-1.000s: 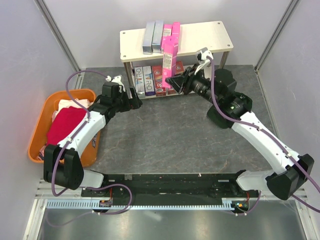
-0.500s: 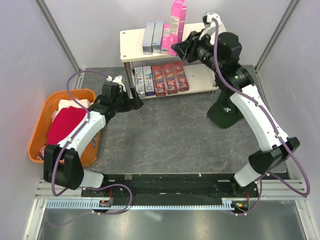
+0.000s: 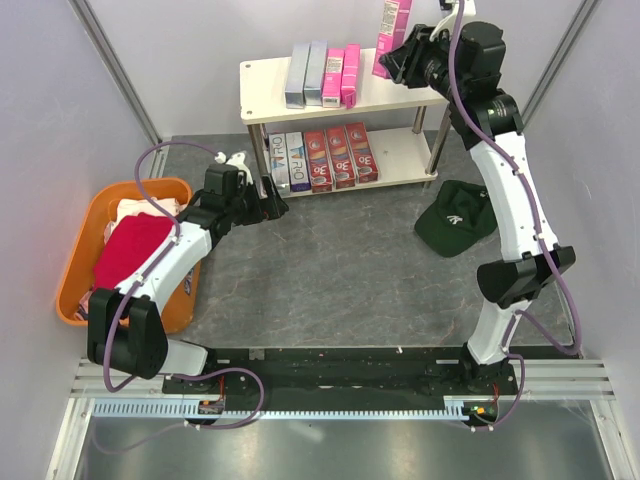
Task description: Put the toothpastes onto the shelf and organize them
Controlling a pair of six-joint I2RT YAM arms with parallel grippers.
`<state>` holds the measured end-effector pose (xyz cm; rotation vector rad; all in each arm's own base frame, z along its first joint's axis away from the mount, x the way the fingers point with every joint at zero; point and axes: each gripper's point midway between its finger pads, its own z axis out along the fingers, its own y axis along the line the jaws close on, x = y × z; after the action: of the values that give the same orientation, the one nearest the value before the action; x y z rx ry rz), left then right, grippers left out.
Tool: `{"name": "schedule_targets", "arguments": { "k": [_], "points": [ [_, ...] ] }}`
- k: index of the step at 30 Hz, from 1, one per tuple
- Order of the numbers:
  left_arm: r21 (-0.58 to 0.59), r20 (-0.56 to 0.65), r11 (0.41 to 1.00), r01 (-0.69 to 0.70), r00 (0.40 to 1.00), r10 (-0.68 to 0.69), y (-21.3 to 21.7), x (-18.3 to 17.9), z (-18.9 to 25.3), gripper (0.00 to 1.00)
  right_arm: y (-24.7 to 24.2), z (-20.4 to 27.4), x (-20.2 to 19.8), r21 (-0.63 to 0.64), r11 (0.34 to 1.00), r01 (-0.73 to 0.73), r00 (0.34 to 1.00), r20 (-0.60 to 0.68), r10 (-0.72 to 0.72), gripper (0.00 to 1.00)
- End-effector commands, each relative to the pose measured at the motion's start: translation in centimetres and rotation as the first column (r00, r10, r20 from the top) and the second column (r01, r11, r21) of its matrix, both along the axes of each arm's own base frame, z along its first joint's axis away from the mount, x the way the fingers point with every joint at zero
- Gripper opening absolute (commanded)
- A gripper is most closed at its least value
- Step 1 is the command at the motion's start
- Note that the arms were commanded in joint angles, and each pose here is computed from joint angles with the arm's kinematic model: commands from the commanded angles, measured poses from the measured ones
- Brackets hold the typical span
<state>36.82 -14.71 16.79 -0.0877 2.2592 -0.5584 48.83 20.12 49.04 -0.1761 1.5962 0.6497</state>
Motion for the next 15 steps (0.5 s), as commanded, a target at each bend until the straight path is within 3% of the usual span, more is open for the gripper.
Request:
{"name": "schedule_targets", "arguments": {
  "k": [1,15],
  "points": [
    [0.002,0.027,0.999,0.037,0.999,-0.037,-0.4,0.3,0.4,1.00,-1.0,2.9,0.1,0.026,1.000,-0.007,0.998,0.064,0.005,0.29],
    [-0.017,-0.009,0.998,0.055,0.998,-0.055,-1.0,0.6,-0.7,1.00,0.8,-1.5,2.9,0.085,0.992,-0.090,0.994,-0.056,0.095,0.29]
  ]
}}
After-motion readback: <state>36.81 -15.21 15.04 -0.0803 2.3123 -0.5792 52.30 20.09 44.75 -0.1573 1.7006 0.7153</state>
